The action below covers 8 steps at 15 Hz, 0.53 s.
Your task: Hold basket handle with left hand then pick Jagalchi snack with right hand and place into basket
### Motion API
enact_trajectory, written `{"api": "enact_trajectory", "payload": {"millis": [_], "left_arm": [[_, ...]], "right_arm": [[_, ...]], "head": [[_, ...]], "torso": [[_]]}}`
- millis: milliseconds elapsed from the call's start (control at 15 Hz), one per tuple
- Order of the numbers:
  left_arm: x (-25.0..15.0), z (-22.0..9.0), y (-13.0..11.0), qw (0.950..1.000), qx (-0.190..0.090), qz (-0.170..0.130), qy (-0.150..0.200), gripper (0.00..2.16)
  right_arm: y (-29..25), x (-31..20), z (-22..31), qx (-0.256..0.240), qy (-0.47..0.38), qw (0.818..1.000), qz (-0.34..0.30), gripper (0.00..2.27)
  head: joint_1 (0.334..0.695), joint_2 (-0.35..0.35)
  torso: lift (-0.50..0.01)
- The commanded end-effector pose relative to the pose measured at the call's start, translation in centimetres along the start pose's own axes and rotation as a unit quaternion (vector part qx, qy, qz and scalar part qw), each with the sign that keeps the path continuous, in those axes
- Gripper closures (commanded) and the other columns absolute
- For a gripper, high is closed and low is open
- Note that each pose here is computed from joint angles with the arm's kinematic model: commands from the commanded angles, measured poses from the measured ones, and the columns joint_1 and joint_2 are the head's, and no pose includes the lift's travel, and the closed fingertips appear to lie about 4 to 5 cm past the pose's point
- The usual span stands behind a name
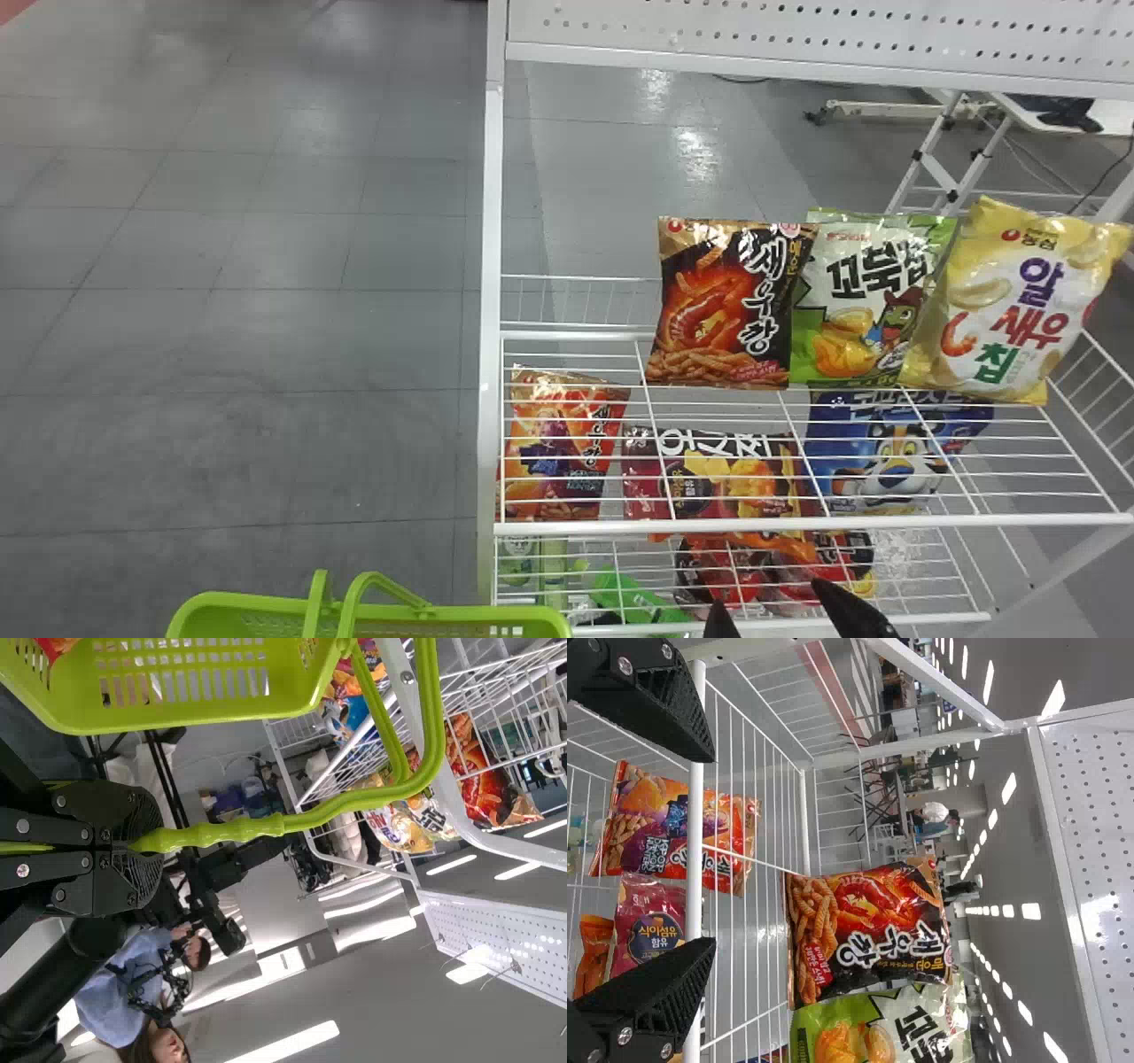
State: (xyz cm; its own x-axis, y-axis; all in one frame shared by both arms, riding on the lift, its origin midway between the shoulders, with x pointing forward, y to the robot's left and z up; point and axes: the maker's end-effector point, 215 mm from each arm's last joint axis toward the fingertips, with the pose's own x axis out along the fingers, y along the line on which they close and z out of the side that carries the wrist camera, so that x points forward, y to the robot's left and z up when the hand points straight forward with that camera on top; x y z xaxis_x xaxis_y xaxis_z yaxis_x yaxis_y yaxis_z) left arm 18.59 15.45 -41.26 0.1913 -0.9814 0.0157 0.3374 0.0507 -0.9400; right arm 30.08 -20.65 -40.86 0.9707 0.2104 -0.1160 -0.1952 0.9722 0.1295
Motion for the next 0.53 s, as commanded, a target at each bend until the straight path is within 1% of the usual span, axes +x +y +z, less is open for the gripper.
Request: {"api": "enact_trajectory", "payload": {"millis": [0, 467], "left_arm": [[-0.02, 0.05, -0.21, 1.0000, 0.001, -0.005, 0.001, 2.14], [-0.15, 0.13, -0.16, 1.0000, 0.001, -0.003, 0.001, 2.14]], "right_arm": [[-0.07, -0.01, 0.02, -0.001, 0.000, 1.000, 0.000, 0.07], [-0.05, 0.16, 0.28, -0.001, -0.002, 1.000, 0.001, 0.07]], "head": [[0.695, -0.133], [0.695, -0.131]], "torso": [[-0.009], [-0.009]]}}
